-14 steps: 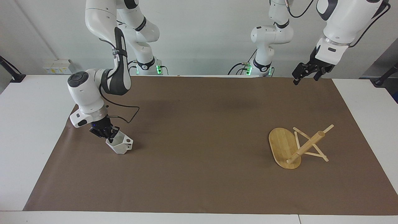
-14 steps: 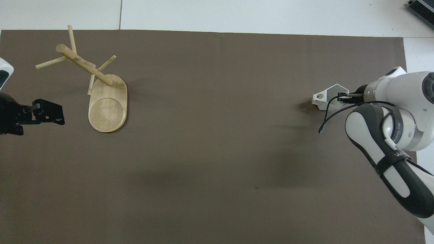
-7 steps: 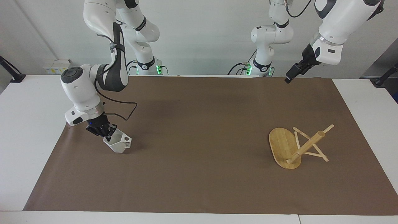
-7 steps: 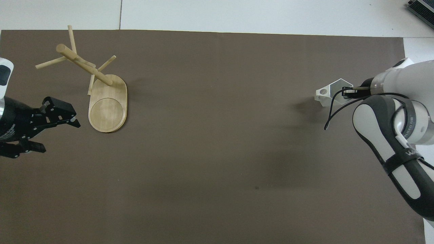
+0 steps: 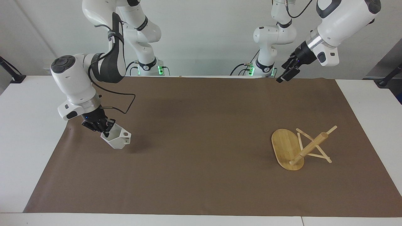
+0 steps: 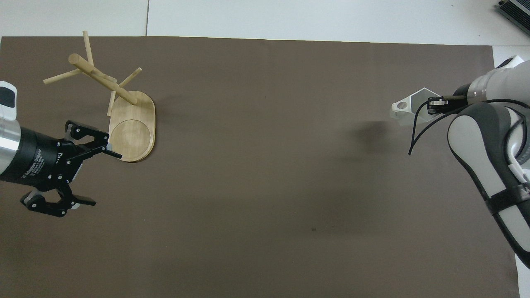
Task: Hang cup on rack
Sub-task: 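Lift the cup with the right gripper while the left gripper advances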
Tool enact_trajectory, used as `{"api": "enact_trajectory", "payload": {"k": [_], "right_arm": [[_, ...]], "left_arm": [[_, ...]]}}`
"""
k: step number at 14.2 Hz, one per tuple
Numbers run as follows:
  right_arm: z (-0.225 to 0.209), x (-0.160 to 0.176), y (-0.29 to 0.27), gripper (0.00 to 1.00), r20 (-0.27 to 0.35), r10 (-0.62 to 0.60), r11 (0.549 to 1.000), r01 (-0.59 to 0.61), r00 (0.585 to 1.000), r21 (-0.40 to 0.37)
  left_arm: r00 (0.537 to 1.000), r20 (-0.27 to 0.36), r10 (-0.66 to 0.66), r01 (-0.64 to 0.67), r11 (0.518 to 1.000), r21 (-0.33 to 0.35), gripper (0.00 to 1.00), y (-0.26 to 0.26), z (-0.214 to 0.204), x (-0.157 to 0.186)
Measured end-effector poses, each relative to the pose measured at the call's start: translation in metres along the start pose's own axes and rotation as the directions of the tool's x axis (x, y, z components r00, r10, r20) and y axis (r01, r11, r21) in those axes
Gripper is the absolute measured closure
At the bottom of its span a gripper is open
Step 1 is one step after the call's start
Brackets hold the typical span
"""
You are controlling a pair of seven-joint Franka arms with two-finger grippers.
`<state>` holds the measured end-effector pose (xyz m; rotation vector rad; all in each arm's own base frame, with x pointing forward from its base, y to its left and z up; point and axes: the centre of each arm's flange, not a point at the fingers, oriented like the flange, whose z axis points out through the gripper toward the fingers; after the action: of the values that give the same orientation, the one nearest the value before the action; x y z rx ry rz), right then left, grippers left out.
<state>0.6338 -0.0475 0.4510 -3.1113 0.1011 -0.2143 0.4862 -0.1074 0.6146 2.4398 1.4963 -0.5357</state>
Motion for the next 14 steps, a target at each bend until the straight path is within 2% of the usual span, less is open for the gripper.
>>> {"api": "enact_trajectory", "payload": {"k": [3, 5, 10, 12, 14], "right_arm": [[-0.017, 0.003, 0.0, 0.96, 0.029, 0.0, 1.0, 0.0, 1.0, 0.001], [-0.035, 0.005, 0.0, 0.96, 0.046, 0.0, 1.0, 0.0, 0.999, 0.002], [-0.076, -0.007, -0.003, 0.96, 0.072, -0.005, 1.0, 0.005, 0.997, 0.005], [-0.096, -0.015, -0.004, 0.96, 0.085, -0.007, 1.0, 0.007, 0.996, 0.006], [-0.113, -0.021, -0.005, 0.96, 0.105, -0.009, 1.0, 0.008, 0.994, 0.007]], "left_arm": [[0.989, 0.104, -0.101, 0.105, 0.994, -0.031, 0.0, -0.001, -0.002, -0.003], [0.969, 0.187, -0.16, 0.172, 0.984, -0.05, 0.0, -0.004, -0.005, 0.002], [0.909, 0.345, -0.233, 0.276, 0.958, -0.079, 0.0, -0.006, 0.004, 0.003], [0.883, 0.402, -0.244, 0.299, 0.951, -0.081, 0.0, -0.007, 0.011, 0.004], [0.874, 0.421, -0.244, 0.305, 0.949, -0.084, 0.0, -0.005, 0.014, 0.003]]}}
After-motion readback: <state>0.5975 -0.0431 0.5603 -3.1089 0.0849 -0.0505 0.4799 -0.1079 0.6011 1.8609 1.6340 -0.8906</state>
